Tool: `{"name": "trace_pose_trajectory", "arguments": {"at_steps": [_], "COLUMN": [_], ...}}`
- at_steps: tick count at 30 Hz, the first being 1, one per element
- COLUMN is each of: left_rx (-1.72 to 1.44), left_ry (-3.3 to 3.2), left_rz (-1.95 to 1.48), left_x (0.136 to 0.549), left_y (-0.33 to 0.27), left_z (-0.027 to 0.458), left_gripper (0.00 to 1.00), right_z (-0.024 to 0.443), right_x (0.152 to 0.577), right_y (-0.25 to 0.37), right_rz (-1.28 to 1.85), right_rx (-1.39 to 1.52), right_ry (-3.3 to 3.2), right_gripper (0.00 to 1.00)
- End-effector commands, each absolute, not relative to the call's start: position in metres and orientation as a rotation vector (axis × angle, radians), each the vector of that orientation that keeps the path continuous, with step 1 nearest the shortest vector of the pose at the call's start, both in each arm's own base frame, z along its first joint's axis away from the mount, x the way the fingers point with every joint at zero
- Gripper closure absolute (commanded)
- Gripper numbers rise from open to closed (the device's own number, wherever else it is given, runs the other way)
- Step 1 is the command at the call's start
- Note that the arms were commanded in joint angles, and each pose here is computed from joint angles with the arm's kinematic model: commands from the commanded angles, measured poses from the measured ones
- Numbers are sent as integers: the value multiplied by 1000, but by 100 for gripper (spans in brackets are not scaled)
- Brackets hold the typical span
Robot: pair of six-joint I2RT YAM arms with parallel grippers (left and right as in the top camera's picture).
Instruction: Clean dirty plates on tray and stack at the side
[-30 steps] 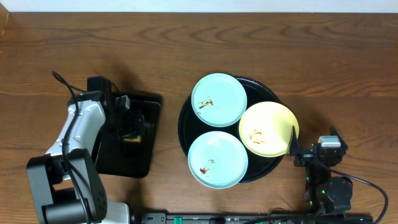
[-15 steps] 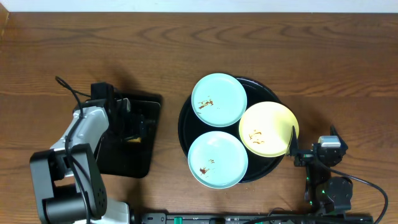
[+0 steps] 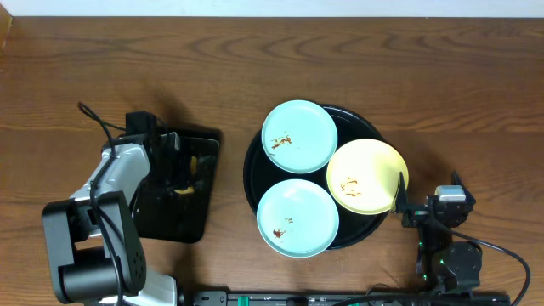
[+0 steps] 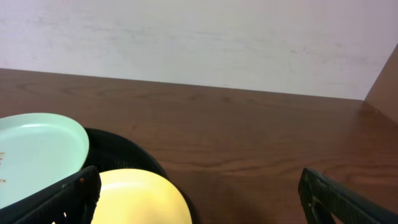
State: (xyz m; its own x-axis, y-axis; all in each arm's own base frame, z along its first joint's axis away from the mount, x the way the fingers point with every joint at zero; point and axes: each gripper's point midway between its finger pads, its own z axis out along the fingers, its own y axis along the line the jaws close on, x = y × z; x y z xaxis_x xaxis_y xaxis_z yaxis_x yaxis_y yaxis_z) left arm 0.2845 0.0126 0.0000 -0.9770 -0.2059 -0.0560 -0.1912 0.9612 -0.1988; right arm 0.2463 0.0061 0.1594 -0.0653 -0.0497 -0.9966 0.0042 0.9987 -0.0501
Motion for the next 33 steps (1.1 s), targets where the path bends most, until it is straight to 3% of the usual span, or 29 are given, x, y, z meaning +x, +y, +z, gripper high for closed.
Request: {"name": "trace_pose_trajectory", "arguments": {"at_steps": [1,22,25,29,33], "left_rx": [-337,-281,-280,-283,-288], "left_ry": [3071,2927,2935,2947,2964], "left_rz": [-264,-236,-238,-240,-243], "left_x": [277,309,310,309,307], "left_y": [17,22,22,22,22], "left_z": [-9,4,3,-1,-7], "left_gripper": [11,4,12,14,40], "right_z": [159,159,159,159,159], "right_x": [246,246,246,246,246], "right_y": [7,7,7,7,7], "right_rz": [-33,-33,-34,-33,-34], "right_rx": [-26,-26,-26,-26,-26], "right_ry": [1636,1636,1636,1636,1636], "right_gripper": [1,1,1,1,1]}}
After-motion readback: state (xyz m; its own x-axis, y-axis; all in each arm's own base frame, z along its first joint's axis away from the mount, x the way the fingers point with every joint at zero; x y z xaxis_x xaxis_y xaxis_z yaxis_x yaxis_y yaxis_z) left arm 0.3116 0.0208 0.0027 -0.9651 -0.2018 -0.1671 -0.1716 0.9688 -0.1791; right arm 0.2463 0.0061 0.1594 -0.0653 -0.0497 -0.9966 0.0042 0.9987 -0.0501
